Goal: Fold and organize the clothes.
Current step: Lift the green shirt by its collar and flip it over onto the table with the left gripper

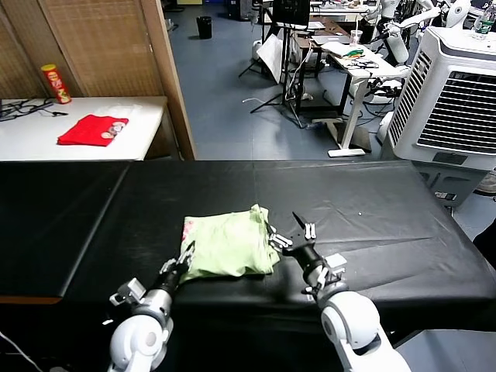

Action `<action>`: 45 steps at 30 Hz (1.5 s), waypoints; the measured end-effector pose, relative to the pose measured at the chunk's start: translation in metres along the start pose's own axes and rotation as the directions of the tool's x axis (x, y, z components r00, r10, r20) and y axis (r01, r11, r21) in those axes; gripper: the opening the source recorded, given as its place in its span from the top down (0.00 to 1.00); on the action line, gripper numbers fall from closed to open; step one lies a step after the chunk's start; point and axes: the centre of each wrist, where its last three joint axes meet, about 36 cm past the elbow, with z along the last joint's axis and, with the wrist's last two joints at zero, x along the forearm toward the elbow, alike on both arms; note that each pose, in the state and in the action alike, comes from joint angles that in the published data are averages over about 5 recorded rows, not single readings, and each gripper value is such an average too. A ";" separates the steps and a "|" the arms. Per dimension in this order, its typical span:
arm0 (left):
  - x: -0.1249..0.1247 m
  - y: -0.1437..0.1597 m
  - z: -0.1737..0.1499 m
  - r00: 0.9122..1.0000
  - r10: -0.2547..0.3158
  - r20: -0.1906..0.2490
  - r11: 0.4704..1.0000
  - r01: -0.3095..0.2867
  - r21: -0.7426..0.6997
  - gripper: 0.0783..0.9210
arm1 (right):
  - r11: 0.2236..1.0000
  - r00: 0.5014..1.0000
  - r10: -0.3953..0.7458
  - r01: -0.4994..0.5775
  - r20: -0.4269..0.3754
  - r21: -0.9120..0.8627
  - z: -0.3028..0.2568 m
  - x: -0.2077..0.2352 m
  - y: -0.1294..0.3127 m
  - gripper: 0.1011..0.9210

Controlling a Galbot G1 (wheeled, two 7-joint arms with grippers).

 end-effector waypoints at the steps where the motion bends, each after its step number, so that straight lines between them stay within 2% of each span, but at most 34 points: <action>1: 0.000 -0.001 -0.001 1.000 0.000 0.000 1.000 0.000 0.000 0.70 | 1.000 1.000 0.002 -0.002 0.000 -0.001 0.000 0.000 0.000 0.15; 4: -0.002 -0.003 -0.005 1.000 -0.006 -0.001 1.000 0.006 -0.009 0.89 | 1.000 1.000 0.012 -0.012 -0.001 -0.002 0.001 0.002 0.000 0.15; 6: -0.003 -0.005 -0.009 1.000 -0.017 0.000 0.999 0.017 -0.033 0.92 | 1.000 1.000 0.028 -0.028 -0.005 0.001 0.002 0.003 0.000 0.15; 12: -0.002 -0.006 -0.033 0.997 -0.072 0.008 0.977 0.072 -0.200 0.92 | 0.993 0.994 0.105 -0.103 -0.040 0.052 0.009 0.006 -0.005 0.15; 18: 0.004 0.014 -0.075 0.990 -0.132 0.046 0.898 0.139 -0.418 0.92 | 0.986 0.987 0.148 -0.143 -0.062 0.085 0.017 0.011 -0.007 0.15; 23: 0.014 0.041 -0.114 0.983 -0.170 0.076 0.792 0.182 -0.582 0.92 | 0.984 0.984 0.159 -0.152 -0.075 0.088 0.022 0.013 -0.007 0.15; 28: 0.026 0.060 -0.164 0.970 -0.199 0.136 0.636 0.234 -0.735 0.92 | 0.984 0.983 0.162 -0.155 -0.085 0.085 0.025 0.013 -0.006 0.15; 33: 0.040 0.055 -0.209 0.948 -0.211 0.237 0.457 0.310 -0.834 0.92 | 0.984 0.983 0.164 -0.157 -0.087 0.081 0.026 0.012 -0.005 0.15; 36: 0.046 0.039 -0.217 0.939 -0.202 0.279 0.401 0.339 -0.851 0.92 | 0.983 0.981 0.171 -0.164 -0.091 0.081 0.027 0.015 -0.005 0.15; 38: 0.050 0.026 -0.214 0.940 -0.188 0.283 0.399 0.337 -0.853 0.92 | 0.982 0.980 0.177 -0.170 -0.092 0.082 0.027 0.017 -0.006 0.15; 40: 0.053 0.014 -0.206 0.948 -0.169 0.269 0.423 0.316 -0.849 0.92 | 0.981 0.979 0.184 -0.176 -0.091 0.082 0.027 0.019 -0.007 0.15; 42: 0.055 0.001 -0.194 0.959 -0.146 0.244 0.470 0.285 -0.835 0.92 | 0.980 0.977 0.192 -0.185 -0.090 0.080 0.028 0.022 -0.008 0.15; 45: 0.053 -0.016 -0.173 0.976 -0.101 0.193 0.568 0.216 -0.794 0.92 | 0.976 0.974 0.208 -0.201 -0.089 0.077 0.028 0.029 -0.011 0.15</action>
